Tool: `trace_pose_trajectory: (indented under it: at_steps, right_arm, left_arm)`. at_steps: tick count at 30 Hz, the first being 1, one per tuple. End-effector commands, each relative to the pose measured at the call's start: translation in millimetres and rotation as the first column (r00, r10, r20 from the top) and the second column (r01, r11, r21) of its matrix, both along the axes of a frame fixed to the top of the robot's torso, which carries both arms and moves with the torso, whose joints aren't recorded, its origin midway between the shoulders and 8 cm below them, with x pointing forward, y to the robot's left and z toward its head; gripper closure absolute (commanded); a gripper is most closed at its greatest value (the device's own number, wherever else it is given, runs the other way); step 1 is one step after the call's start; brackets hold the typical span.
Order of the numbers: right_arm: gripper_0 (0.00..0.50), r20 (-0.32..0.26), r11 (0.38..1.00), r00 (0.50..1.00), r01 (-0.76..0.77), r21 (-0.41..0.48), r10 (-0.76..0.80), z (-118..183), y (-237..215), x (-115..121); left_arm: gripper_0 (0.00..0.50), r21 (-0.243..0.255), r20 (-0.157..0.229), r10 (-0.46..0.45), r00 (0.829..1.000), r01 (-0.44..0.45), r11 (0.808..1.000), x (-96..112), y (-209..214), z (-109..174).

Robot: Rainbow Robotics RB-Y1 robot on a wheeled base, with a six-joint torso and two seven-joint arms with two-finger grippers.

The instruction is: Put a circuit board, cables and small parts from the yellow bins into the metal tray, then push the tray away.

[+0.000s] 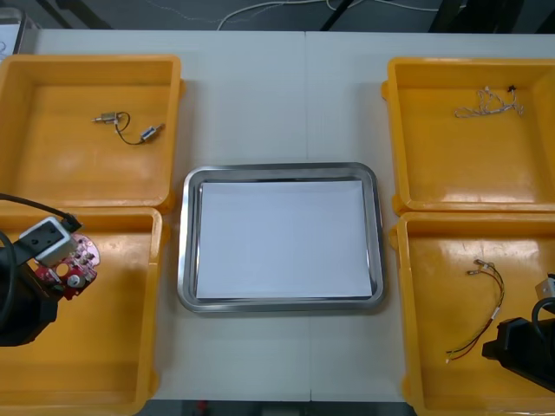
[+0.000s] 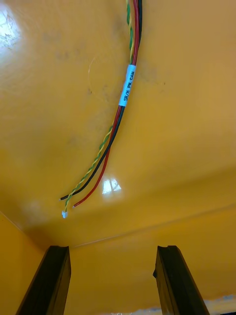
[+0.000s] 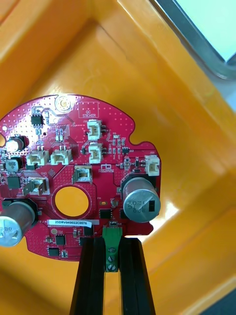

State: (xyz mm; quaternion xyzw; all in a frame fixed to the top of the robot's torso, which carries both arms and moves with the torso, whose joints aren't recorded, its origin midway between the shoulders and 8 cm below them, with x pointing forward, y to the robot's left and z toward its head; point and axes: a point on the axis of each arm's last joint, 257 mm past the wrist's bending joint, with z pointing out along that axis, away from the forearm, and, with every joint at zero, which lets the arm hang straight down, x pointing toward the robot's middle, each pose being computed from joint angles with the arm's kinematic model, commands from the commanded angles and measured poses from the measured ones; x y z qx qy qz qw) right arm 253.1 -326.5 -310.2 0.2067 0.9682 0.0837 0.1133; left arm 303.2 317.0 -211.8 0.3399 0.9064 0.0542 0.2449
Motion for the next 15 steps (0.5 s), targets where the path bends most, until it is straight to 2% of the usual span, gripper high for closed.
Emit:
trace_pose_trajectory:
  at_steps: [1, 4, 8, 13, 15]
  right_arm:
    - [0.000, 0.062, 0.999, 0.998, 0.034, -0.016, -0.033, 28, -2, 26]
    - [0.000, 0.064, 0.998, 0.997, 0.052, -0.025, -0.050, 37, -9, 34]
    - [0.000, 0.065, 0.997, 0.995, 0.075, -0.025, -0.073, 42, -18, 47]
    - [0.000, 0.068, 0.994, 0.992, 0.108, -0.016, -0.107, 45, -28, 66]
    - [0.000, 0.063, 0.991, 0.989, 0.135, 0.000, -0.135, 42, -31, 73]
  left_arm:
    - [0.500, 0.015, 0.009, 0.056, 0.998, -0.056, 0.998, -4, -11, 7]
    - [0.500, -0.003, 0.017, 0.103, 0.995, -0.103, 0.995, 0, -20, 12]
    - [0.500, -0.027, 0.007, 0.155, 0.988, -0.155, 0.988, 3, -31, 16]
    - [0.500, -0.041, -0.005, 0.242, 0.970, -0.242, 0.970, 8, -44, 17]
    - [0.500, -0.061, -0.009, 0.275, 0.961, -0.275, 0.960, 10, -53, 17]
